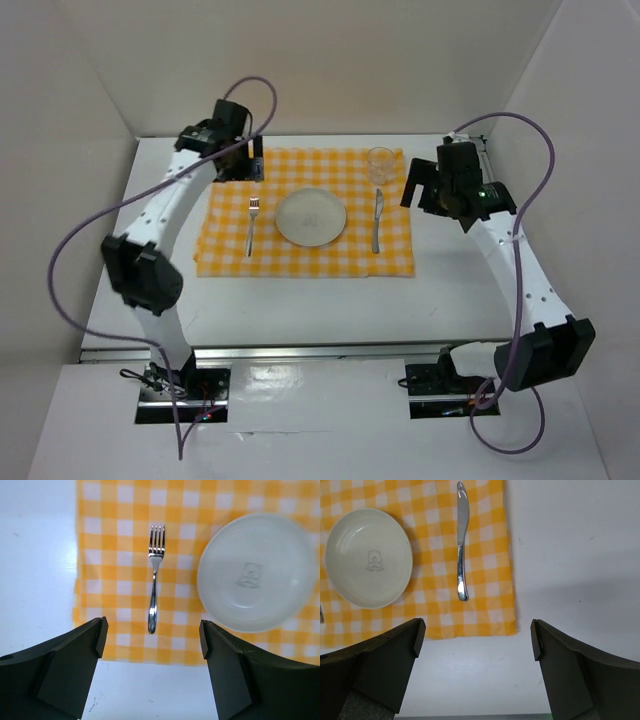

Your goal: Set the dinner table for one person

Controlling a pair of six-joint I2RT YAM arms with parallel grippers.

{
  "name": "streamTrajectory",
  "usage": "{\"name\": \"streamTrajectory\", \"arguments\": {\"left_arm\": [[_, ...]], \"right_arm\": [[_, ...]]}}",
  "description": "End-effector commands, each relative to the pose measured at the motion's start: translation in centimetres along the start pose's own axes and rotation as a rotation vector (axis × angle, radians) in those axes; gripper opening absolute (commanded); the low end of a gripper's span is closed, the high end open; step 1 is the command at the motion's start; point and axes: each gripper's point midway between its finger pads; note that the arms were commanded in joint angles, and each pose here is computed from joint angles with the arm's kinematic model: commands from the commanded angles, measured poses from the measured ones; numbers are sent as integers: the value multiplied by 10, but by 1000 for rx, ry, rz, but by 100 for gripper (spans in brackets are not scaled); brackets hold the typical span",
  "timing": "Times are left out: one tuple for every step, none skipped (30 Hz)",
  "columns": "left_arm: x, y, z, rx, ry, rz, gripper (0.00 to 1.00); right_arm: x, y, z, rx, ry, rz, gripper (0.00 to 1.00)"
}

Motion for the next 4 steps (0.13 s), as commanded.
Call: {"name": "streamTrajectory", "arguments": {"left_arm": [[37, -99, 3, -144, -90, -246, 93], [28, -102, 4, -167, -97, -239, 93], [31, -129, 7, -212, -110, -297, 93], [29, -137, 7, -236, -124, -314, 93]], "right_arm": [[2, -9, -10, -42, 43, -28, 100], [-1, -9, -15, -64, 61, -18, 100], [-1, -9, -17, -74, 61, -19, 100], [-6, -7, -17, -78, 67, 4, 100]]}}
Point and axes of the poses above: each gripper's point midway between its finger pads, its own y axis out along the fingers, its own z axis along the line the jaws close on, x = y × z, and after that the axes turned 13 degrees about -y, right-handed
